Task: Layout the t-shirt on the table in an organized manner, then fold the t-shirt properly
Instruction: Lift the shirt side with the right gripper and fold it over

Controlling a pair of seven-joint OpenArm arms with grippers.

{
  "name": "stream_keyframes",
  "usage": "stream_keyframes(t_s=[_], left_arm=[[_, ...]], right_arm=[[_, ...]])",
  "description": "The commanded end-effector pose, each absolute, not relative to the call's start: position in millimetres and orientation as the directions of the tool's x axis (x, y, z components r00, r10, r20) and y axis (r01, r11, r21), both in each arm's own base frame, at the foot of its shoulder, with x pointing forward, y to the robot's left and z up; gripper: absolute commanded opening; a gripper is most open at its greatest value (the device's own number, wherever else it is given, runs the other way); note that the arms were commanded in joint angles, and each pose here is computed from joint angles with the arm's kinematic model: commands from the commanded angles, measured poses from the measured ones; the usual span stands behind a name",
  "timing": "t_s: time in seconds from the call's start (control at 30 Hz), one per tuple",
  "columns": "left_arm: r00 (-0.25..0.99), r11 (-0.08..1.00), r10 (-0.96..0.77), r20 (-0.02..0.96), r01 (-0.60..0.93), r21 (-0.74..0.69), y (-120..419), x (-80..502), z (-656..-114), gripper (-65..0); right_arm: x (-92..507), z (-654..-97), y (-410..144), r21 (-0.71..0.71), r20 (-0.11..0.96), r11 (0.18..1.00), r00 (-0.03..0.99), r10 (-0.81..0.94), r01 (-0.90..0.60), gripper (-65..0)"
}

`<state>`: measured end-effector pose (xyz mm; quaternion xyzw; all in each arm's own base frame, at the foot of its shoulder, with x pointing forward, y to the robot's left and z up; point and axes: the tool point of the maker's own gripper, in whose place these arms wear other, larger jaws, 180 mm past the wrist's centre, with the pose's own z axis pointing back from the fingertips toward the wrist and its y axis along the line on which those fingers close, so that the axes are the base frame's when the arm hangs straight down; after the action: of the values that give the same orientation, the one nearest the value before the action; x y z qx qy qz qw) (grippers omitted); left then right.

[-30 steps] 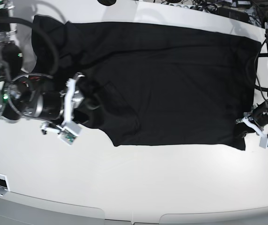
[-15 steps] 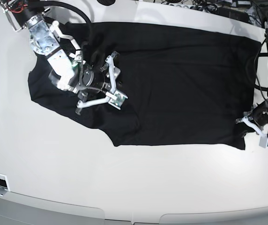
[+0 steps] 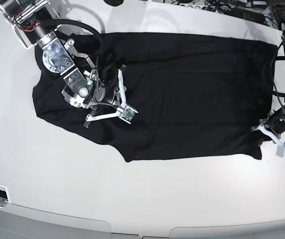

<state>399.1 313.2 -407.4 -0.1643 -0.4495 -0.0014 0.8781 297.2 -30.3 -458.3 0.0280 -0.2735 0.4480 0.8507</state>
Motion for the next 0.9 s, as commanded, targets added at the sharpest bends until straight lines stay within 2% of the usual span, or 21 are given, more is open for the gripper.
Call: stream_keyframes(t_s=[0.0,0.1,0.43,0.57,0.67,0.87], left_arm=[[0.533,0.949,0.149,0.833,0.161,-0.273,323,414,-382,-65.0],[0.533,0.949,0.149,0.833,0.161,-0.273,323,414,-382,-65.0],[0.533,0.949,0.149,0.833,0.161,-0.272,323,414,-382,-65.0],[0.534,0.949,0.148,0.832,0.161,-0.272,323,414,-382,-65.0],[0.533,0.949,0.149,0.833,0.161,-0.273,323,414,-382,-65.0],[0.533,0.951,0.14,0.835,0.163,-0.263,325,415,-380,-65.0]], right_arm=[[314,-444,-30,-0.231,0.514,0.598,0.426,0.745,-0.768,-53.5],[326,-437,-35,-0.255,0.493,0.596,0.428,0.757,-0.761,-64.9],[361,-410,-42,-0.325,0.492,0.598,0.409,0.769,-0.733,-65.0],[385,-393,-59,-0.402,0.494,0.651,0.446,0.746,-0.644,-65.0],[393,-383,-64,-0.42,0.48,0.66,0.464,0.744,-0.623,-65.0],[377,-364,-44,-0.361,0.476,0.552,0.36,0.802,-0.752,-65.0]])
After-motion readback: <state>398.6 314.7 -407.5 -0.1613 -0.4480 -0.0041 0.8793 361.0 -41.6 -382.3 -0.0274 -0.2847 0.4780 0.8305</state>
